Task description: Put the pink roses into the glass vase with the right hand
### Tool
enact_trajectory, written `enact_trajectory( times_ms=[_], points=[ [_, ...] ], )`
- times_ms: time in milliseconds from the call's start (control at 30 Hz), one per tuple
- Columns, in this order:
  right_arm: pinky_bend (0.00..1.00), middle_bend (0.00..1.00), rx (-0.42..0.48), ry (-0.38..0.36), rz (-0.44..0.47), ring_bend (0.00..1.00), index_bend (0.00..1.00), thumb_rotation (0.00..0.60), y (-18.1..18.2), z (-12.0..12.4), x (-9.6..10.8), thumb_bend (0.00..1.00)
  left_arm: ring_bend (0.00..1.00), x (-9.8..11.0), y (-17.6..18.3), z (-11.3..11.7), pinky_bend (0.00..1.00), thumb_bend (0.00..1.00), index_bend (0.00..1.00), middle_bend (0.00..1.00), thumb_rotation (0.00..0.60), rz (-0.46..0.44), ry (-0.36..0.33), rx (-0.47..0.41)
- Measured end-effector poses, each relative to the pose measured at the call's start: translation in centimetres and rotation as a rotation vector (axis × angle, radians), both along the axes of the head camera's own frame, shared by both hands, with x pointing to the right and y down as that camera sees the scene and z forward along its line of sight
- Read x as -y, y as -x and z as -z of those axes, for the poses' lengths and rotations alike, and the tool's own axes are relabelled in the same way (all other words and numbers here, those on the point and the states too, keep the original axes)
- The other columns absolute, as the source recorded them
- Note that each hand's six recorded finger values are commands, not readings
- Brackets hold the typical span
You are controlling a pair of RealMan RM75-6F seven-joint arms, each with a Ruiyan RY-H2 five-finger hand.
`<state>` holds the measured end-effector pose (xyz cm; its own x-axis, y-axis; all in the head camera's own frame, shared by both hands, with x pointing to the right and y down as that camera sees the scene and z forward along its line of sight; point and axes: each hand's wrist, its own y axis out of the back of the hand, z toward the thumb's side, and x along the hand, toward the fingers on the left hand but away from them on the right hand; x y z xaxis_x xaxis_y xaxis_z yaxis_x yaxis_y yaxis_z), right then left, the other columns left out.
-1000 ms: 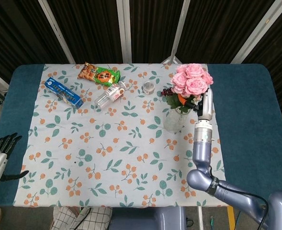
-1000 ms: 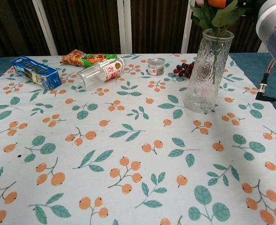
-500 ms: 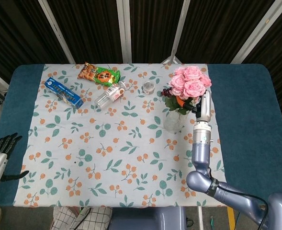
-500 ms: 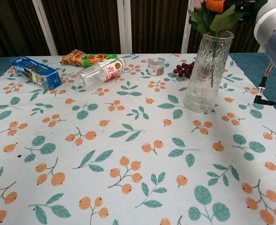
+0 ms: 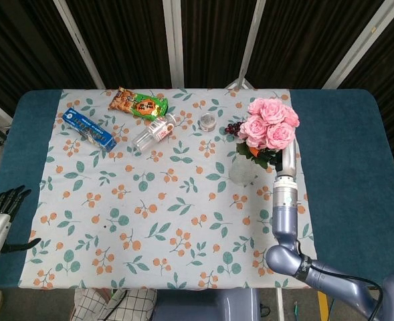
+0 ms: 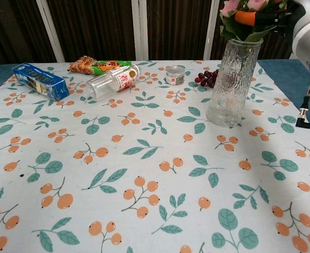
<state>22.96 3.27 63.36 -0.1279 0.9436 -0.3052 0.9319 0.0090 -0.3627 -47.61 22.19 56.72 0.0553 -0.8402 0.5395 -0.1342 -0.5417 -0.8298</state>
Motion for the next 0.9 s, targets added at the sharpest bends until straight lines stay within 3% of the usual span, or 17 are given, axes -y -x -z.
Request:
enact_trajectory(
  times_ms=[300, 633, 900],
  points=[
    [0.04, 0.01, -0.007, -0.010, 0.035, 0.00, 0.00, 0.600, -0.4, 0.9, -0.5, 0.29, 0.00, 0.0, 0.0, 0.0, 0.00, 0.00, 0.00, 0.00, 0.600, 0.001, 0.002, -0.006],
    [0.00, 0.00, -0.077, -0.004, 0.125, 0.00, 0.00, 0.600, -1.6, 2.4, -2.0, 0.29, 0.00, 0.0, -0.1, 0.0, 0.00, 0.00, 0.00, 0.00, 0.600, 0.003, -0.001, -0.003],
    [0.00, 0.00, -0.146, 0.067, 0.208, 0.00, 0.00, 0.600, -3.8, 3.2, -4.7, 0.29, 0.00, -0.1, -0.1, 0.0, 0.00, 0.00, 0.00, 0.00, 0.600, 0.004, 0.000, 0.001]
  ],
)
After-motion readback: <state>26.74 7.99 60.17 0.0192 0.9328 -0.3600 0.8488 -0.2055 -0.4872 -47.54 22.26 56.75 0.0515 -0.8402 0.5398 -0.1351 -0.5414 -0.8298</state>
